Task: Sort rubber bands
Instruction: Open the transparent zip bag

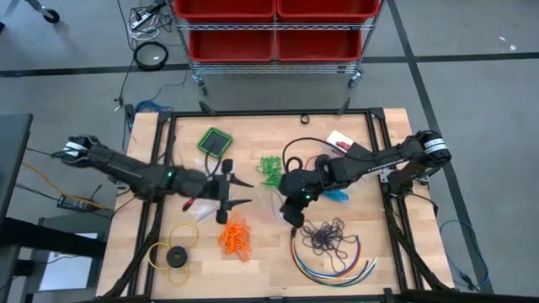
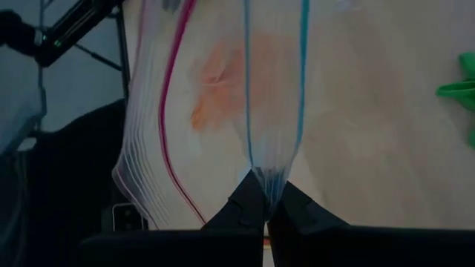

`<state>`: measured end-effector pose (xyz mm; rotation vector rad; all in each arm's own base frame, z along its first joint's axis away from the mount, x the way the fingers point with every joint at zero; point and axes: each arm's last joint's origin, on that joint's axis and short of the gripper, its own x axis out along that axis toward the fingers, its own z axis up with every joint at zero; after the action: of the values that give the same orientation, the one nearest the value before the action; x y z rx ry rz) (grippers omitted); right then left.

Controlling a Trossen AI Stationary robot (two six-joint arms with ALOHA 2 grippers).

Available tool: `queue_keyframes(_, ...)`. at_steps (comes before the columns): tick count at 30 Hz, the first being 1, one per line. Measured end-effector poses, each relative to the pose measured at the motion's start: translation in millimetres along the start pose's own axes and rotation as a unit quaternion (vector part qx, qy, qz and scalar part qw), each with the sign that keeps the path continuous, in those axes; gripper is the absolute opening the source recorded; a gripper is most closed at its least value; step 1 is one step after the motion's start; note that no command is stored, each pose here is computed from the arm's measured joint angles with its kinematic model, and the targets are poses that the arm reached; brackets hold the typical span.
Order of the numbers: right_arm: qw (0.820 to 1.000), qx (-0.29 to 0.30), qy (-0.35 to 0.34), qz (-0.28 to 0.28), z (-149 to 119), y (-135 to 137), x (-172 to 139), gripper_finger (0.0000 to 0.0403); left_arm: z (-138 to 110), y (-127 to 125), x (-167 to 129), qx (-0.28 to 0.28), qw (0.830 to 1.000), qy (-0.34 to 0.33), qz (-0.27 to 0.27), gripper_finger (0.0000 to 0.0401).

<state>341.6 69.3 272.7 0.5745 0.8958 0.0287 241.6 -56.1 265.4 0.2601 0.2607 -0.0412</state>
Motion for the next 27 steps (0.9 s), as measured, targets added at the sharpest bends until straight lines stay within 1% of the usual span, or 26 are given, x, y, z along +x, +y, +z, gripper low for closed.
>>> queue_keyframes(2, 1.0, -0.008, 0.002, 0.001, -1.2, 1.4, 0.2, 0.0, -3.2, 13.1, 3.2, -0.042, 0.999, -0.003, -0.031, 0.0212)
queue_keyframes(3, 1.0, -0.01, 0.003, 0.001, -1.8, 1.8, 0.3, 0.0, -5.0, 18.6, 4.2, -0.054, 0.998, -0.005, -0.043, 0.0217)
queue_keyframes(5, 1.0, -0.013, 0.003, 0.001, -1.9, 1.9, 0.3, 0.0, -8.1, 28.5, 5.5, -0.071, 0.996, -0.006, -0.061, 0.0228)
queue_keyframes(8, 1.0, -0.014, 0.003, 0.001, -1.8, 1.9, 0.3, 0.0, -6.6, 38.7, 6.6, -0.09, 0.991, -0.031, -0.091, 0.0243)
queue_keyframes(10, 1.0, -0.017, 0.003, 0.001, -1.8, 1.9, 0.3, 0.0, -7.0, 43.5, 9.3, -0.103, 0.988, -0.034, -0.106, 0.0248)
queue_keyframes(13, 1.0, -0.018, 0.003, 0.001, -1.5, 1.5, 0.2, 0.0, -11.8, 45.1, 20.2, -0.116, 0.985, -0.017, -0.129, 0.0249)
queue_keyframes(18, 1.0, -0.017, 0.002, 0.0, -1.1, 1.1, 0.1, 0.0, -26.3, 43.9, 47.1, -0.127, 0.983, 0.03, -0.131, 0.0243)
queue_keyframes(21, 1.0, -0.017, 0.003, 0.001, -1.4, 1.4, 0.2, 0.0, -28.3, 42.0, 60.1, -0.129, 0.978, 0.041, -0.157, 0.0242)
queue_keyframes(24, 1.0, -0.017, 0.006, 0.004, -1.8, 1.8, 0.3, 0.0, -26.0, 40.3, 66.8, -0.112, 0.976, 0.041, -0.184, 0.0228)
queue_keyframes(26, 1.0, -0.01, 0.005, -0.001, -2.1, 1.7, 0.4, 0.0, -25.5, 36.9, 68.0, -0.086, 0.975, 0.048, -0.198, 0.0195)
queue_keyframes(27, 1.0, -0.004, 0.002, -0.004, -1.9, 1.3, 0.4, 0.0, -25.2, 34.8, 67.8, -0.073, 0.975, 0.05, -0.205, 0.0169)
